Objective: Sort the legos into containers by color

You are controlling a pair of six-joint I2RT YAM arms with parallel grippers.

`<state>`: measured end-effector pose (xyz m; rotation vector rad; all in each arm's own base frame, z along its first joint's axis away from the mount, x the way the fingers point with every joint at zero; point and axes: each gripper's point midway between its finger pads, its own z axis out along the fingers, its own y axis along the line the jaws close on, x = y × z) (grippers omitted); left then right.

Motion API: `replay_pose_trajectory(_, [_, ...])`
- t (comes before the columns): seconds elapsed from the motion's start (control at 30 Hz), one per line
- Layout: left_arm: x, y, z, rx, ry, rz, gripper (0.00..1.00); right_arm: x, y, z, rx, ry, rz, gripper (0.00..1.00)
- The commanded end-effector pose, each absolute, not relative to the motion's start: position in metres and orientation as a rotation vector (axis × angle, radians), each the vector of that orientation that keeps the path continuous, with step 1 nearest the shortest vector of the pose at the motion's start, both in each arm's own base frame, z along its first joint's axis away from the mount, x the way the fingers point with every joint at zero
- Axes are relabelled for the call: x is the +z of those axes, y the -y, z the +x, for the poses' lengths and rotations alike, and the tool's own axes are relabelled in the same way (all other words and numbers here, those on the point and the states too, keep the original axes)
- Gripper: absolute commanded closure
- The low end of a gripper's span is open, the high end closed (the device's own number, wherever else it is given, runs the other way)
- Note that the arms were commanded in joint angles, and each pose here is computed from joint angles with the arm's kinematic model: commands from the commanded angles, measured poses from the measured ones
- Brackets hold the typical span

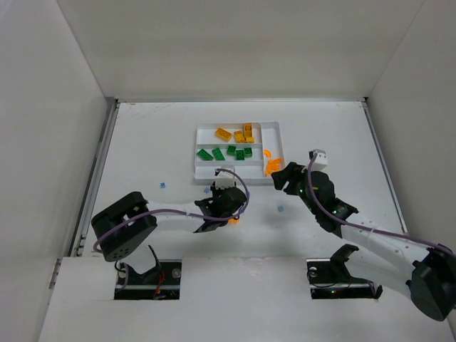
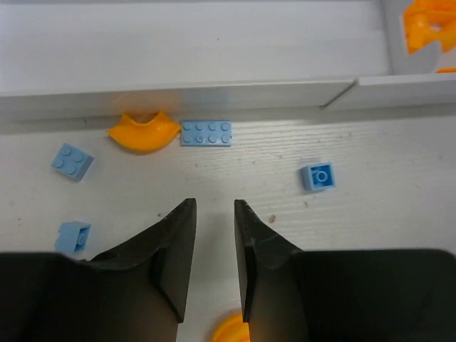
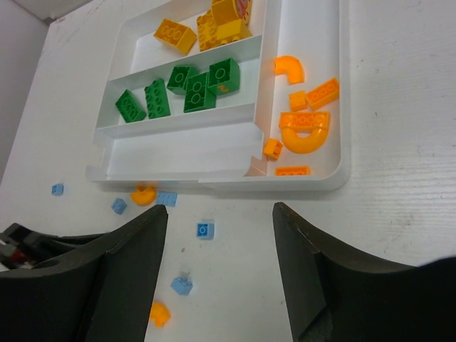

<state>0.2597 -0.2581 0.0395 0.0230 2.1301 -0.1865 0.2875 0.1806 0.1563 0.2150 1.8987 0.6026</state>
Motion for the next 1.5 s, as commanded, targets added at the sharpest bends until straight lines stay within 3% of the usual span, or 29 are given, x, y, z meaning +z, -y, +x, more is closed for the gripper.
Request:
replay_pose_trajectory(0.0, [0.068, 0.263, 0.255, -0.244, -2.103, 0.022, 0.75, 0.173, -0.183, 0.290, 0.661, -1.841, 0.223, 0.33])
replay_pose_trajectory(0.23, [0.087, 0.270, 0.248, -0.311, -2.105, 0.042, 0.74, 0.172, -0.173, 0.290, 0.655, -1.828, 0.255, 0.33])
replay_pose_trajectory(0.43, [0.059, 0.250, 0.206, -0.305, -2.232, 0.144, 0.63, 0.167, -0.173, 0.292, 0.644, -1.846, 0.259, 0.33])
replay_pose_trajectory(0.73, [0.046, 0.267, 0.149, -0.495, -2.336, -0.074, 0.50, 0.161, -0.181, 0.293, 0.651, -1.870, 0.252, 0.33])
replay_pose_trajectory(1.1, [0.033, 0.276, 0.157, -0.440, -2.271, -0.139, 0.52, 0.160, -0.183, 0.290, 0.661, -1.872, 0.242, 0.33])
replay_pose_trajectory(1.47, [0.013, 0.275, 0.159, -0.341, -2.308, -0.071, 0.64, 0.165, -0.181, 0.288, 0.671, -1.856, 0.245, 0.33])
